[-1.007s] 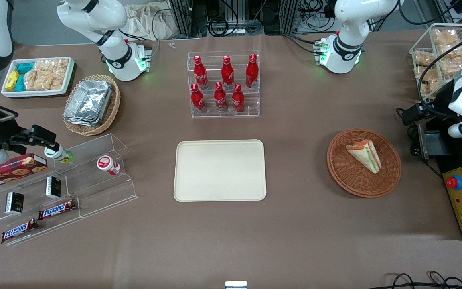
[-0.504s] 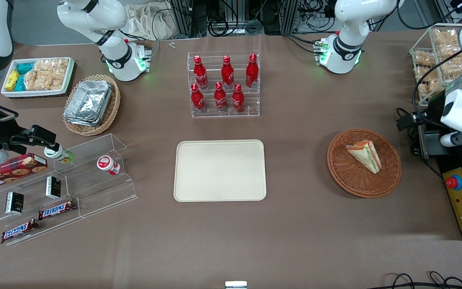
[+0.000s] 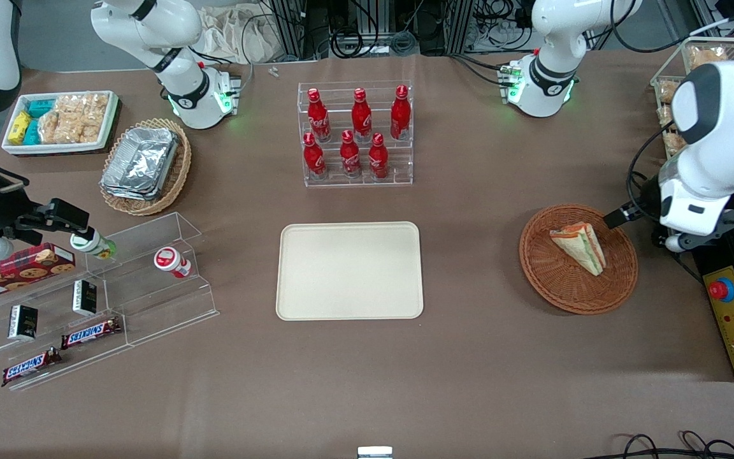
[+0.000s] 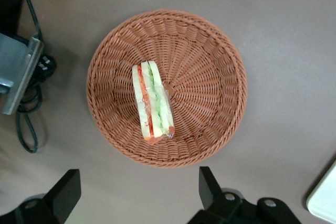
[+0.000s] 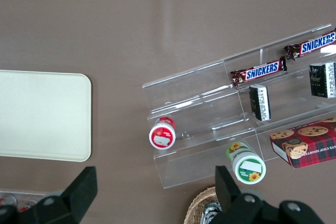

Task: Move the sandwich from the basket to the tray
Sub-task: 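Move the left gripper over the sandwich in the wicker basket and lower it, then close the left gripper on the wrapped sandwich's edge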

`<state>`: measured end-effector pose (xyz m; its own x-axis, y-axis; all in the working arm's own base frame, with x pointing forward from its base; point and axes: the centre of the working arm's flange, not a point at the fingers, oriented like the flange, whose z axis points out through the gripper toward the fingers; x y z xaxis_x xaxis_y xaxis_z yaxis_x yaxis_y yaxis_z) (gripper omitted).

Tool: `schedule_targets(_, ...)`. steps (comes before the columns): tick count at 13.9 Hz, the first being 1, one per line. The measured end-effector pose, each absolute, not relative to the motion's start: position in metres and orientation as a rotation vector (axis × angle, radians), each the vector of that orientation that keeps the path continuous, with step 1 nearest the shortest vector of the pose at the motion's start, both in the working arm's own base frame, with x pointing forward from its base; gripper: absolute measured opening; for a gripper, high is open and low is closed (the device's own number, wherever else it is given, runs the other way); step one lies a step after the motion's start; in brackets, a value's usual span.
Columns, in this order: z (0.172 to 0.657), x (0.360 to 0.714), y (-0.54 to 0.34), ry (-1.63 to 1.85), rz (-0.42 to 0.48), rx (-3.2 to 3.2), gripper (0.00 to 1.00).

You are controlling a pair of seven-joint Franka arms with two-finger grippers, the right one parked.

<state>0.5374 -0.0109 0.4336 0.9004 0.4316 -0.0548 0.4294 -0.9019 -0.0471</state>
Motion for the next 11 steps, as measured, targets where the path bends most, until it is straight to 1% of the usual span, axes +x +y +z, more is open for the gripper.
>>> schedule_targets(2,0.401,0.527,-0.011,-0.718,0.073,-3.026,1.00)
schedule_targets(5,0.374,0.516,-0.010,-0.819,0.079,-2.998,1.00)
schedule_targets(8,0.357,0.516,-0.010,-0.872,0.035,-2.999,1.00)
schedule_targets(11,0.321,0.507,-0.010,-0.894,-0.021,-3.014,1.00)
